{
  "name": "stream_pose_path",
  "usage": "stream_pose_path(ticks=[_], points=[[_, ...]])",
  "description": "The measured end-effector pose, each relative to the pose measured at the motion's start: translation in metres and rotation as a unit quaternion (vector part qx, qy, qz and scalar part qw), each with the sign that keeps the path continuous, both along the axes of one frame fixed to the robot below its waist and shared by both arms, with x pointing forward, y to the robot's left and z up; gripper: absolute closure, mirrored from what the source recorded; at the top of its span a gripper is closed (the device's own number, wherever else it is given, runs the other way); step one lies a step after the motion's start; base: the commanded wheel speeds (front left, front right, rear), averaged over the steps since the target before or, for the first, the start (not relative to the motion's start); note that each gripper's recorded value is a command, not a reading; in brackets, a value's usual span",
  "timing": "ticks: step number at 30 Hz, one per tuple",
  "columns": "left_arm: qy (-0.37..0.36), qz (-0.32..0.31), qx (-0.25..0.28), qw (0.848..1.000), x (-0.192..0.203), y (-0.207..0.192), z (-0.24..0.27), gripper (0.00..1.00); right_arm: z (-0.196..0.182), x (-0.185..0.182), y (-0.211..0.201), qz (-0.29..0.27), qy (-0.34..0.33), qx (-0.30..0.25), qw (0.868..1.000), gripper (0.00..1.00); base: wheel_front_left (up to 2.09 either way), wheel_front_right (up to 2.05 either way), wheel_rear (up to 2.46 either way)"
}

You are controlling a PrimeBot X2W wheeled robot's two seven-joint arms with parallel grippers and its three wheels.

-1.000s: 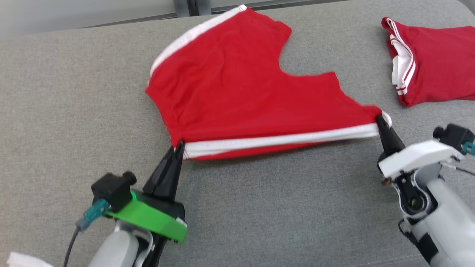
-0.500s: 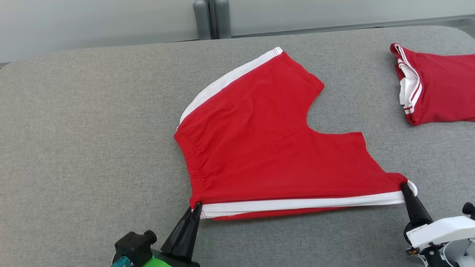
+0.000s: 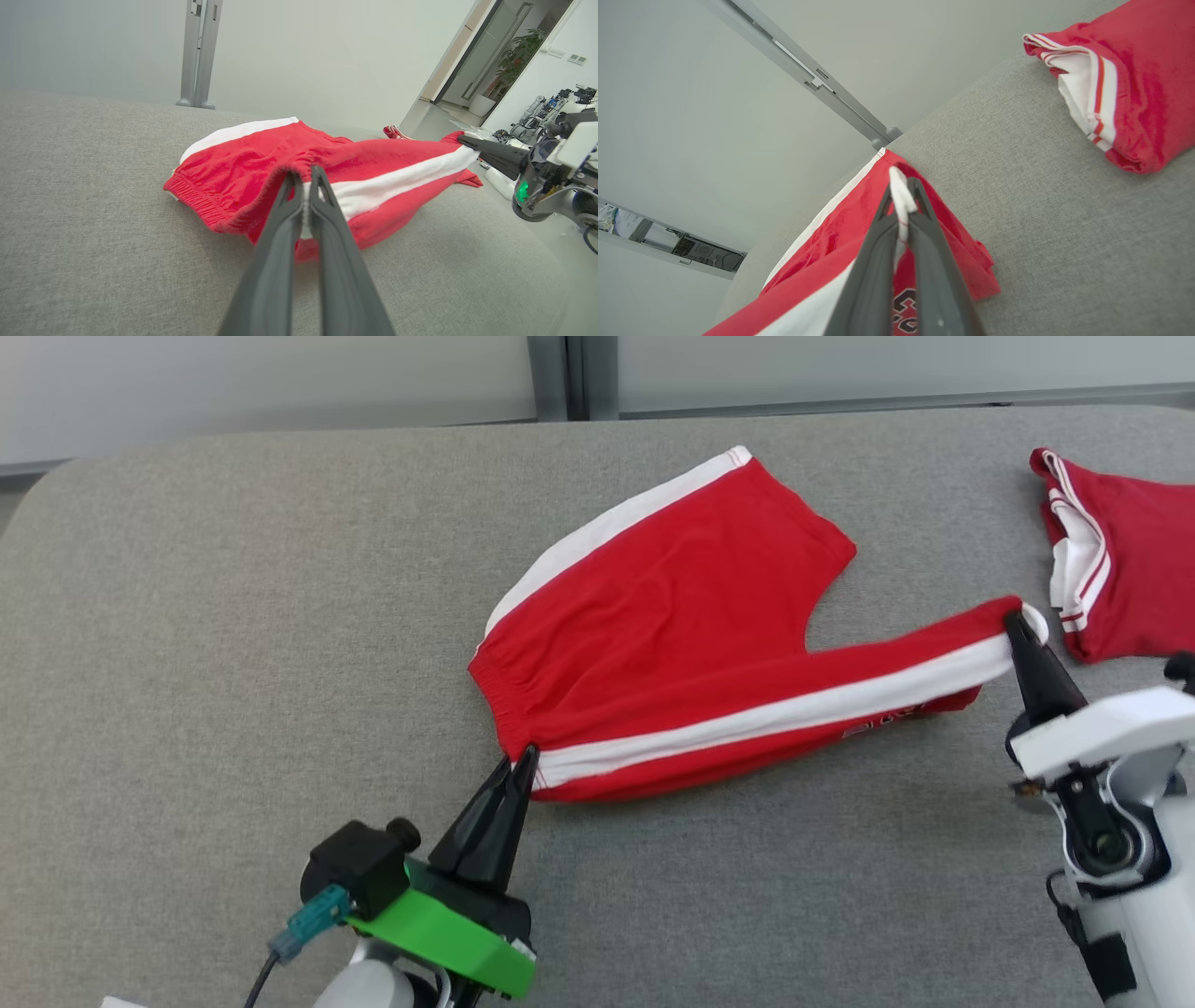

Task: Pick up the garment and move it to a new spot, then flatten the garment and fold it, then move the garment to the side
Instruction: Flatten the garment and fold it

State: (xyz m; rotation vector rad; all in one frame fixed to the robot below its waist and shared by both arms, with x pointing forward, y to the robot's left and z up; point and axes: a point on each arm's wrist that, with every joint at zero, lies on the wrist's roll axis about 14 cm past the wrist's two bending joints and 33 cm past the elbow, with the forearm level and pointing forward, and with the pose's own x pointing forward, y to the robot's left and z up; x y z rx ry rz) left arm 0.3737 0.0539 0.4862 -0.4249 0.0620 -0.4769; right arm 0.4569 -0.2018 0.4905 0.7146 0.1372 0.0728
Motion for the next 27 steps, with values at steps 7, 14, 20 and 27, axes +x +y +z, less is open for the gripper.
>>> stream_pose_path(ticks=[7, 14, 20, 27], points=[[-0.025, 0.014, 0.0, 1.0, 0.035, 0.008, 0.016, 1.0, 0.025, 0.067, 0.031, 0.037, -0.012, -0.023, 0.999, 1.0, 0.0, 0.0, 0.0], [-0.026, 0.028, -0.004, 0.999, 0.071, 0.011, 0.018, 1.0, 0.022, 0.129, 0.059, 0.057, 0.012, -0.039, 0.998, 1.0, 0.0, 0.0, 0.0], [-0.006, 0.052, 0.001, 0.999, 0.092, 0.024, 0.007, 1.0, 0.009, 0.17, 0.078, 0.062, 0.031, -0.066, 0.995, 1.0, 0.0, 0.0, 0.0], [0.032, 0.072, 0.021, 0.997, 0.098, 0.04, -0.021, 0.29, -0.019, 0.195, 0.114, 0.085, 0.057, -0.086, 0.991, 0.0, 0.0, 0.0, 0.0]])
